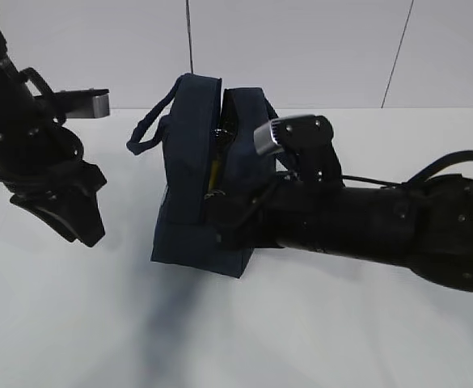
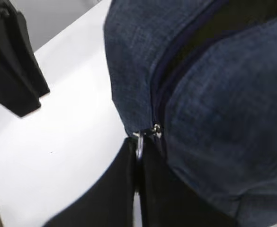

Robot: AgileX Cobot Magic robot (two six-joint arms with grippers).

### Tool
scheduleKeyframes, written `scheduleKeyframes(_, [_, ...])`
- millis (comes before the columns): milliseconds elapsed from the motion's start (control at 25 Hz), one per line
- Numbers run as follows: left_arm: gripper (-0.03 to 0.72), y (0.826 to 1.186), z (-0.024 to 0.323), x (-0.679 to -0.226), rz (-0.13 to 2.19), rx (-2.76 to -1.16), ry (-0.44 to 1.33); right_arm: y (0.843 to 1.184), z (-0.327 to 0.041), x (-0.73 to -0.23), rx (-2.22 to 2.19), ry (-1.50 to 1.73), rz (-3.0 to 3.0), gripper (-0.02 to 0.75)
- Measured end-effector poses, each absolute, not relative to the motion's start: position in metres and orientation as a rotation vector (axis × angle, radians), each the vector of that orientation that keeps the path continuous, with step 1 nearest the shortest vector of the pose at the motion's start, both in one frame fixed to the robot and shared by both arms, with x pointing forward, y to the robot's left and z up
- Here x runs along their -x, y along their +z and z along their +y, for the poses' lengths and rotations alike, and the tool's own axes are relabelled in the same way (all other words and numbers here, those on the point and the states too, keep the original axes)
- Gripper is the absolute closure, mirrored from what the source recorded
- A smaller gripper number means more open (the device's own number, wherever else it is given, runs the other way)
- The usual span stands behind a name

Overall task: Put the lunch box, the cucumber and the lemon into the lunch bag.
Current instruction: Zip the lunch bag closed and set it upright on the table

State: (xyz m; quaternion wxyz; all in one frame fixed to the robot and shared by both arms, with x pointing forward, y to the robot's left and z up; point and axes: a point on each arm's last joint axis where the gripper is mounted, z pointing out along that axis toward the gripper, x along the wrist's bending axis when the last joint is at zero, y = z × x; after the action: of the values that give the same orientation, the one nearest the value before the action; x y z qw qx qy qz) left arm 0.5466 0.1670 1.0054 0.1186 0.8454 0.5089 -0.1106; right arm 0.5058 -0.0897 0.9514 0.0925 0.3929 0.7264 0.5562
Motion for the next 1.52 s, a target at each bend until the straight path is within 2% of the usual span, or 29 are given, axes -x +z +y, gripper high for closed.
scheduleKeyframes(280, [0.448, 0.995, 0.146, -0.541, 1.404, -2.480, -0.231, 0.987, -0.086, -0.519, -1.057, 1.581, 2.133, 0.738])
scheduleKeyframes(480, [0.448, 0.990, 0.139, -0.542, 1.345, -2.454, -0.125, 0.999, -0.083, -0.527, -1.019, 1.553, 2.121, 0.738])
scheduleKeyframes(880, [0.448, 0.977, 0.120, -0.534, 1.264, -2.435, -0.025, 1.029, -0.076, -0.545, -0.946, 1.514, 2.065, 0.738])
scheduleKeyframes(1280, [0.448, 0.982, 0.108, -0.543, 1.202, -2.335, 0.130, 1.032, -0.077, -0.548, -0.952, 1.480, 2.062, 0.738])
scheduleKeyframes(1520, [0.458, 0.984, 0.098, -0.541, 1.098, -2.333, 0.191, 1.034, -0.076, -0.549, -0.957, 1.484, 2.055, 0.738])
